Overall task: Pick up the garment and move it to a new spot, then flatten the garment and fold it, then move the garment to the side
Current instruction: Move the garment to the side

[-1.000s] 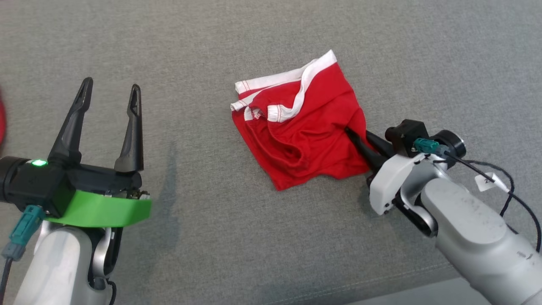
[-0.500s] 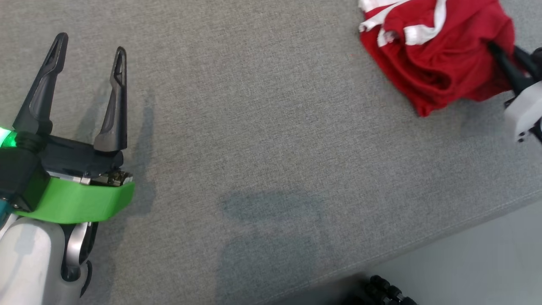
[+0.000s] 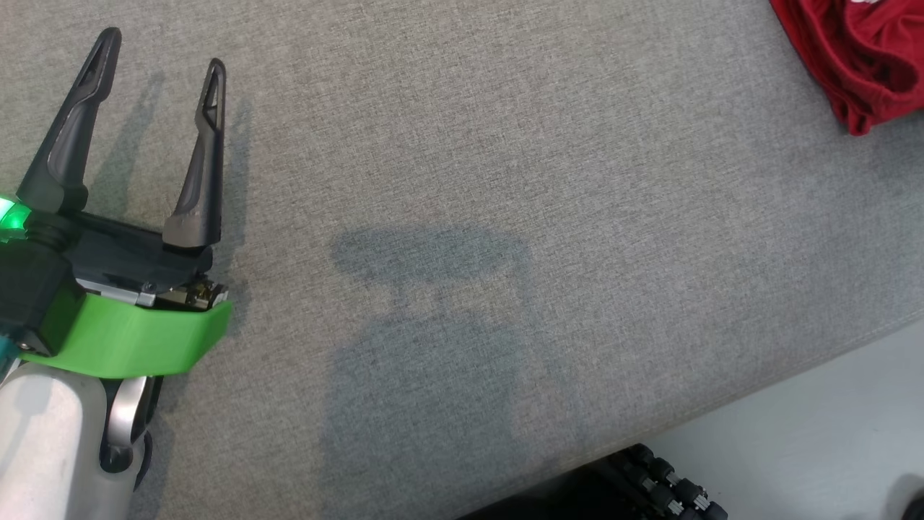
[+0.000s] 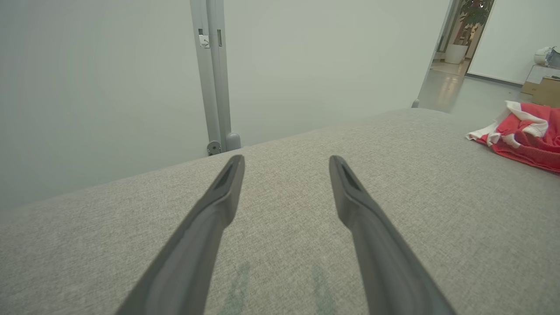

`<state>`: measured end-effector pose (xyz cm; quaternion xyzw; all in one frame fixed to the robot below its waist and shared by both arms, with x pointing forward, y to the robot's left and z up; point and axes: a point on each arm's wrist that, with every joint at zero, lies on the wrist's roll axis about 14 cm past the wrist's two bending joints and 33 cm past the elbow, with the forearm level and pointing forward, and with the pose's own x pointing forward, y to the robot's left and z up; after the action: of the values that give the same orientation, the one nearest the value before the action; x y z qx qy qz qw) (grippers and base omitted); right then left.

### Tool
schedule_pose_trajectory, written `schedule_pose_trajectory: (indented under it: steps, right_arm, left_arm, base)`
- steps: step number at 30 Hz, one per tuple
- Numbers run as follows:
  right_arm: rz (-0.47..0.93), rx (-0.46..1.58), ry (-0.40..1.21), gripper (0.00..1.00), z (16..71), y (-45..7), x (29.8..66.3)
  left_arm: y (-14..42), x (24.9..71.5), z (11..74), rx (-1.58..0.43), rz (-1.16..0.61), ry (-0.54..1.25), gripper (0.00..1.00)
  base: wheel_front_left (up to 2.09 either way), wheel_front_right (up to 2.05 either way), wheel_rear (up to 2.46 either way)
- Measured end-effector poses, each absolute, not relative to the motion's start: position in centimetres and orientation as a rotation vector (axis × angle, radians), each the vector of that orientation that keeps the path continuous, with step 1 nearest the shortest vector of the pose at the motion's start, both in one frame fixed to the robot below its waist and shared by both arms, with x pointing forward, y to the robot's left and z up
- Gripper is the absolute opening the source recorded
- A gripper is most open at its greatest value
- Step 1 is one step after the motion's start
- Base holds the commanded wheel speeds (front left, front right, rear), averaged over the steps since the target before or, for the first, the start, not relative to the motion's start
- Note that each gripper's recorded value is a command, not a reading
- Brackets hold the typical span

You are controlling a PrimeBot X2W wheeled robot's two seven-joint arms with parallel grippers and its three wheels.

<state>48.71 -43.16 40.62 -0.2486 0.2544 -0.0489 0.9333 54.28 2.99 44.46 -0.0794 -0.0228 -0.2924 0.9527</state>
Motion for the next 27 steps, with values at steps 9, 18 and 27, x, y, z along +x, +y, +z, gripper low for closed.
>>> schedule_pose_trajectory:
  steps: [9,18,27]
  right_arm:
    - [-0.217,-0.394,0.427,1.00,41.5,-44.2,48.2]
    - [-0.266,-0.220,0.161,1.00,46.4,-41.3,47.4]
    - [-0.200,-0.076,0.003,1.00,48.2,-33.8,45.5]
  left_arm:
    - [3.2,54.2,44.8,-0.151,-0.588,-0.052,1.00]
    - [3.9,53.3,46.8,-0.173,-0.541,-0.077,1.00]
    - [6.1,51.5,48.8,-0.169,-0.455,-0.093,1.00]
  base:
    - [0.00,0.00,0.00]
    - [0.00,0.00,0.00]
    - [0.00,0.00,0.00]
